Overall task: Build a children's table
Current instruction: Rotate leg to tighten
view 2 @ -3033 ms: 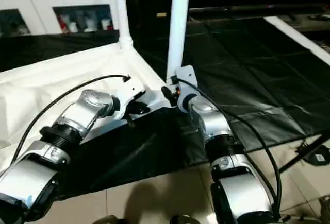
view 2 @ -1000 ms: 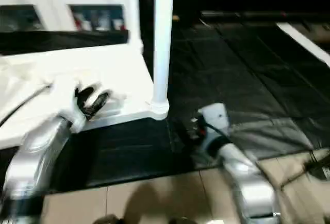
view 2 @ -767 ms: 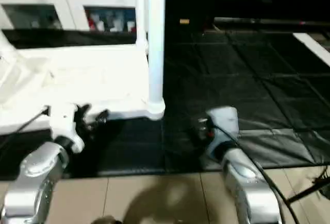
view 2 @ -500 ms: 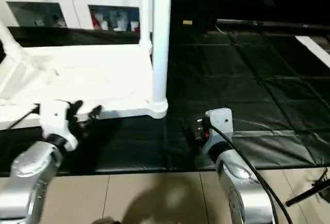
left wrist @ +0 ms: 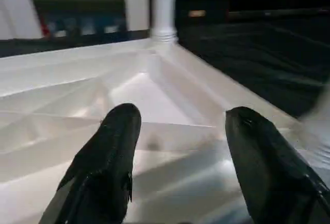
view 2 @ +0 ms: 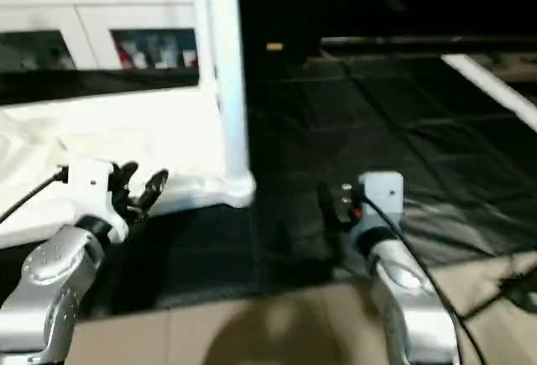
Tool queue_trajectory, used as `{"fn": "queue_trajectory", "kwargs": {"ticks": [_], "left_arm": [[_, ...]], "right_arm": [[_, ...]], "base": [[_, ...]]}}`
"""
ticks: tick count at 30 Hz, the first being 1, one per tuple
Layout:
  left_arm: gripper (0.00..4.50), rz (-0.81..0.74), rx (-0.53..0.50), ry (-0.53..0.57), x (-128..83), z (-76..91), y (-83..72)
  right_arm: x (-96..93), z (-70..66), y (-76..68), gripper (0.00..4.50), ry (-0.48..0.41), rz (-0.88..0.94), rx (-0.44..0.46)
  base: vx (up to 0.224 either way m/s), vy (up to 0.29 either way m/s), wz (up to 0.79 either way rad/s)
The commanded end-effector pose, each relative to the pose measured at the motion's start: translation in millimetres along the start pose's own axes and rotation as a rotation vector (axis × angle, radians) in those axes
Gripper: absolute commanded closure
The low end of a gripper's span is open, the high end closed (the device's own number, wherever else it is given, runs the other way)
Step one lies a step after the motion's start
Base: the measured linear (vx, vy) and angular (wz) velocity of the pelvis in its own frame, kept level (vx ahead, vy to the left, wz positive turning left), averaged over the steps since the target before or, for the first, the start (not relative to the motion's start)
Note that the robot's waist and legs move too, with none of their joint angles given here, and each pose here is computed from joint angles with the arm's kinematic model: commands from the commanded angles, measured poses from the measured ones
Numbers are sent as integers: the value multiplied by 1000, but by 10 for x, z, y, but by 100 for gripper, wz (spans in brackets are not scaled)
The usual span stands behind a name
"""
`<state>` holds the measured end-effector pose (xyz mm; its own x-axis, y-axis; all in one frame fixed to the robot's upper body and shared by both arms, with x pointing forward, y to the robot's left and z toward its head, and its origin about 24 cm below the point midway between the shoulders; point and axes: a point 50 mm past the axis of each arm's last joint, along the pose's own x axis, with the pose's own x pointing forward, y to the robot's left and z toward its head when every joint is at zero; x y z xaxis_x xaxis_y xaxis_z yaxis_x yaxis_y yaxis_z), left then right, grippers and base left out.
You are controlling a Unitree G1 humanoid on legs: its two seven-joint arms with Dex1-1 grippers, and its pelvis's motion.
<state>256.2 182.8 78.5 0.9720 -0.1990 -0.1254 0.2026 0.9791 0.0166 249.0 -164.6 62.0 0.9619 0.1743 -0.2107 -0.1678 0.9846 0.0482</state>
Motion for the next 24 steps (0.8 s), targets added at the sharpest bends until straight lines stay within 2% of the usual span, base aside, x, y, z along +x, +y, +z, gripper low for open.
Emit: {"fn": "queue_trajectory", "kwargs": {"ticks": [1,3,6,11,13,17,18,19,24], "left_arm": [[154,-4,-8,-9,18,37,-19],[154,-9,-10,-9,22,42,-31],[154,-12,-11,-7,23,40,-39],[154,-20,-15,8,18,20,-38],[154,-70,-6,27,12,-2,-63],[154,-230,40,52,-1,-4,-137],[154,-362,74,80,-13,11,-192],[154,-415,90,101,-18,13,-206],[154,-601,211,212,32,43,-167]], "right_arm": [[-15,36,-17,0,-5,3,-37],[-15,35,8,0,0,22,-72],[-14,32,11,0,1,27,-25],[-6,39,14,0,13,55,-68],[-2,42,18,0,18,72,-78],[9,62,30,0,21,123,-97],[24,73,31,0,28,148,-109],[31,80,32,0,29,158,-115],[48,137,-11,0,-2,187,-182]], "base": [[197,30,8],[167,1,8],[129,-42,8],[134,-12,-8],[143,51,-2],[48,10,0],[0,0,0],[0,0,0],[-79,-13,0]]}}
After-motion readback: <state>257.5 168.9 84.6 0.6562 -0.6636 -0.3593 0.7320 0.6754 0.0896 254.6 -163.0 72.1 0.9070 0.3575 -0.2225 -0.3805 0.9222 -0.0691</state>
